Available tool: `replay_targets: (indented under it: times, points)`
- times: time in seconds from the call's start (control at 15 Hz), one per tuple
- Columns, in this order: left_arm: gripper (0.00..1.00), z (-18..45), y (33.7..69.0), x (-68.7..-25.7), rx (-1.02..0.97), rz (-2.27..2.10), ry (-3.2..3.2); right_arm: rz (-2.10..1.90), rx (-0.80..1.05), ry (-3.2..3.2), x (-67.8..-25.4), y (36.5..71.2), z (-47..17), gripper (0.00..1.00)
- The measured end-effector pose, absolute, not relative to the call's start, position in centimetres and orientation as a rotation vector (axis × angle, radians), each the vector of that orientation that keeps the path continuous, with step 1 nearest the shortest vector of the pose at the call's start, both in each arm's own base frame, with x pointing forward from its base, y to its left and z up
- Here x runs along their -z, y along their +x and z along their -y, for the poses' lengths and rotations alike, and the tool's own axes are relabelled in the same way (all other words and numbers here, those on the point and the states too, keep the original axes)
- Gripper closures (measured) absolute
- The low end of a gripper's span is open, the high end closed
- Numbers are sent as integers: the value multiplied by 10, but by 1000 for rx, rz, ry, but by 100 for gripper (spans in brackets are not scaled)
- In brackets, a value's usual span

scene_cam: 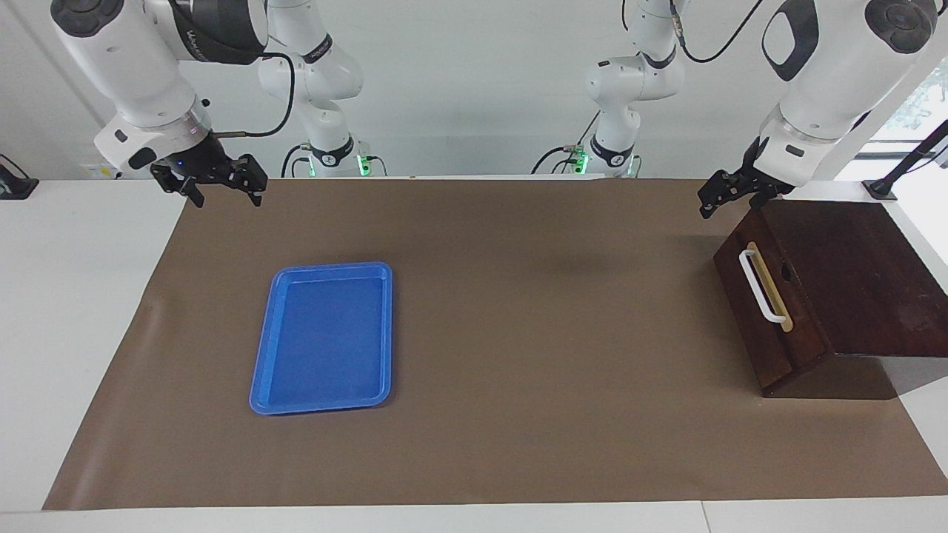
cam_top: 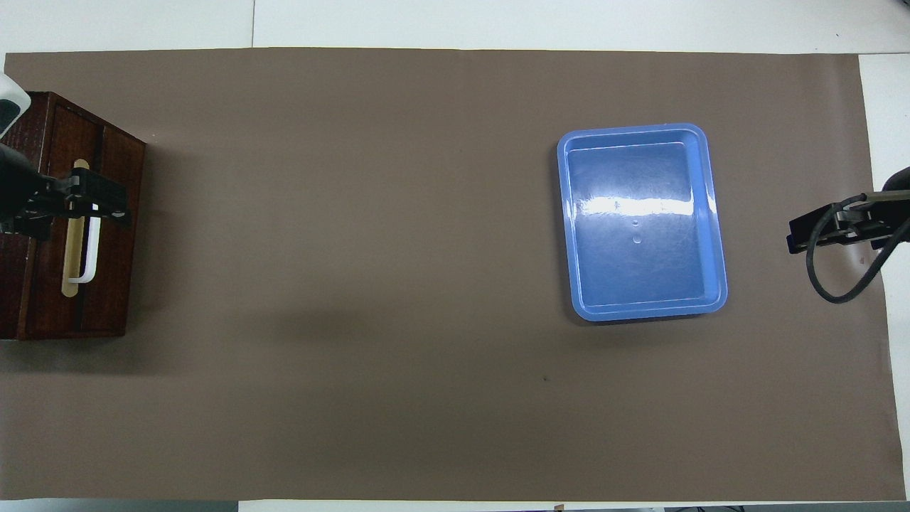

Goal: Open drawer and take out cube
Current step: 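Move the left gripper to the white drawer handle, then pull the drawer open by its handle with the left gripper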

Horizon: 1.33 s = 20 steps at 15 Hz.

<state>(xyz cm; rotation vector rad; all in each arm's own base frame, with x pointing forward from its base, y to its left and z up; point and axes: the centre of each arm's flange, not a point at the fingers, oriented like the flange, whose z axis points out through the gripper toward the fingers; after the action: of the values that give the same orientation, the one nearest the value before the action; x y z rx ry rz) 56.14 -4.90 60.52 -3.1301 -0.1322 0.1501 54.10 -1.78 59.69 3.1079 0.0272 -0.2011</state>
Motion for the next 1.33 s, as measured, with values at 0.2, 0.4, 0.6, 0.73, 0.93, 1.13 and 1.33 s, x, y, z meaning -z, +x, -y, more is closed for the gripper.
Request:
replay_targets:
  times: [0.2,0.4,0.6,0.73,0.93,1.13,1.33]
  points:
    - [0,50,562,-603,-146,130,-3131,-31,201,3108,-597,541,16,0]
    - [0,51,569,-586,-41,116,-3120,-36,176,3110,-599,543,15,0]
    - [0,57,568,-547,19,-4,-3005,-39,135,3111,-602,545,14,0]
    - [0,63,567,-524,43,-86,-2920,-39,114,3111,-603,546,14,0]
    - [0,67,570,-506,87,-171,-2830,-40,90,3112,-605,548,14,0]
    - [0,57,584,-465,147,-250,-2763,-40,60,3124,-608,549,12,0]
    - [0,34,598,-427,152,-263,-2747,-40,46,3163,-612,547,8,0]
